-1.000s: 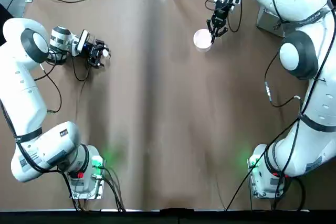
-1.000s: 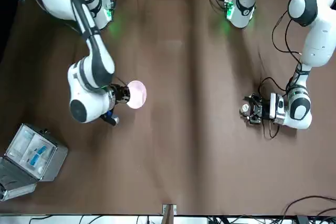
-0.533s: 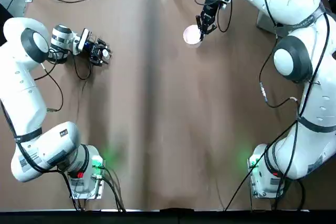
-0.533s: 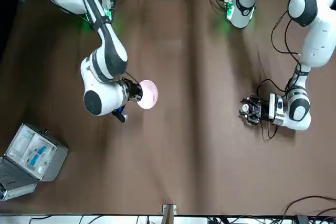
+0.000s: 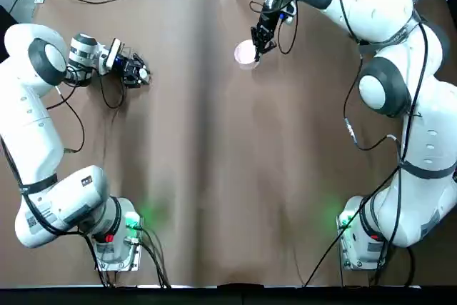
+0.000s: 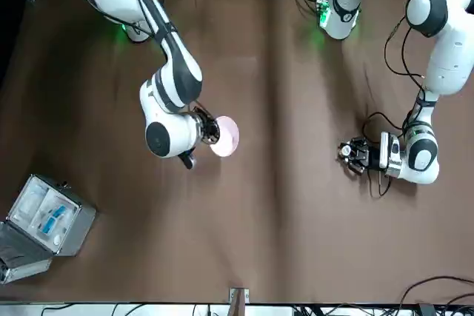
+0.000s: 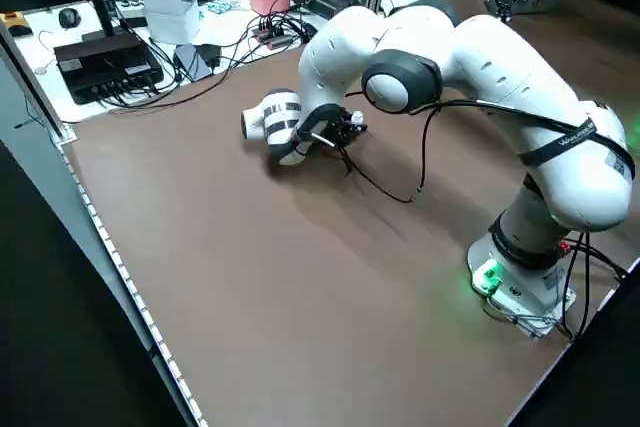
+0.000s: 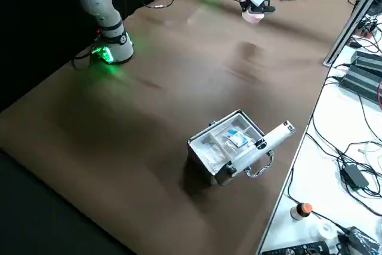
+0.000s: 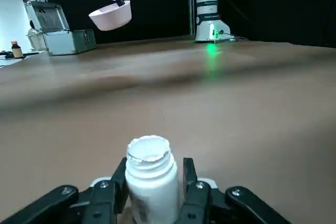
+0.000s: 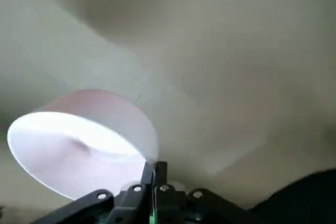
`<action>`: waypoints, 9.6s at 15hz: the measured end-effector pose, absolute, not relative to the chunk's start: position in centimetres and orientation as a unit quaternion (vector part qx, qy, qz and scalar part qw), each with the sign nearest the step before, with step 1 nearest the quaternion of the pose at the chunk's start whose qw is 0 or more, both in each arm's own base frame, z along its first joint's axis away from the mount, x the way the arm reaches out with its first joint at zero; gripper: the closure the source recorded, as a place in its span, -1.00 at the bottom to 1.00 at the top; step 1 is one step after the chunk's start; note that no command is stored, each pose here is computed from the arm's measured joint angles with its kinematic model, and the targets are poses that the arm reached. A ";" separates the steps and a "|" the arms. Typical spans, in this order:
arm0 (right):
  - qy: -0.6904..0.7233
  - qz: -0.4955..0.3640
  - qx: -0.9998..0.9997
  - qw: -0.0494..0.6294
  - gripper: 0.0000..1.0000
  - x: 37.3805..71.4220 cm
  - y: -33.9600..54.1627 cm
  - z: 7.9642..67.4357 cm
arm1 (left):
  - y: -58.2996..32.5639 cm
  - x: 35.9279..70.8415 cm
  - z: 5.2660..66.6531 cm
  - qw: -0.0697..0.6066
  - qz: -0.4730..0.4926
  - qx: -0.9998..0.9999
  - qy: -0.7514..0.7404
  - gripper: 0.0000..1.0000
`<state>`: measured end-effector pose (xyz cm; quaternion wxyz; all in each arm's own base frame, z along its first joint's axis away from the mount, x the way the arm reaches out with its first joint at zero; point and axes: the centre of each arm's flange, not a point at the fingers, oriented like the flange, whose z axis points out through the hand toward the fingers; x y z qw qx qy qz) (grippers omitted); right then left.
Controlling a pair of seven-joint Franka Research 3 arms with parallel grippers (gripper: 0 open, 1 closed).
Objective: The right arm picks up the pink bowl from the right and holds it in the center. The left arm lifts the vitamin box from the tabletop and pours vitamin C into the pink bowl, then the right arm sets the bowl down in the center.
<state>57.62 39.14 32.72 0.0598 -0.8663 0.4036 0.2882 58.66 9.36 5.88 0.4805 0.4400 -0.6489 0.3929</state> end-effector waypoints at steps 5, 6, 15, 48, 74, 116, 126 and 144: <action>0.470 0.338 -0.812 0.081 0.96 57.7 41.2 32.0 | 9.8 59.6 6.6 0.469 0.397 0.438 -0.656 0.28; 0.478 0.337 -0.807 0.080 0.96 57.7 41.8 31.7 | 9.9 59.7 6.7 0.467 0.398 0.437 -0.658 0.28; 0.491 0.353 -0.791 0.098 0.96 56.8 45.8 29.7 | 6.0 62.7 11.3 0.459 0.414 0.405 -0.674 0.28; 0.553 0.412 -0.716 0.103 0.96 58.9 45.7 29.3 | -28.1 66.3 36.1 0.227 0.323 0.372 -0.840 0.28; 0.553 0.421 -0.713 0.098 0.96 59.4 44.6 29.5 | -40.2 59.8 34.1 -0.051 0.238 0.189 -0.951 0.28; 0.490 0.430 -0.750 0.112 0.96 59.2 44.1 29.7 | -41.7 51.5 34.7 -0.197 0.243 0.045 -0.949 0.28; 0.480 0.433 -0.755 0.111 0.96 59.0 44.2 29.7 | -42.1 50.8 35.5 -0.243 0.215 -0.041 -0.945 0.28; 0.483 0.432 -0.753 0.112 0.96 59.3 43.7 29.7 | -42.8 49.2 34.9 -0.279 0.189 -0.138 -0.931 0.28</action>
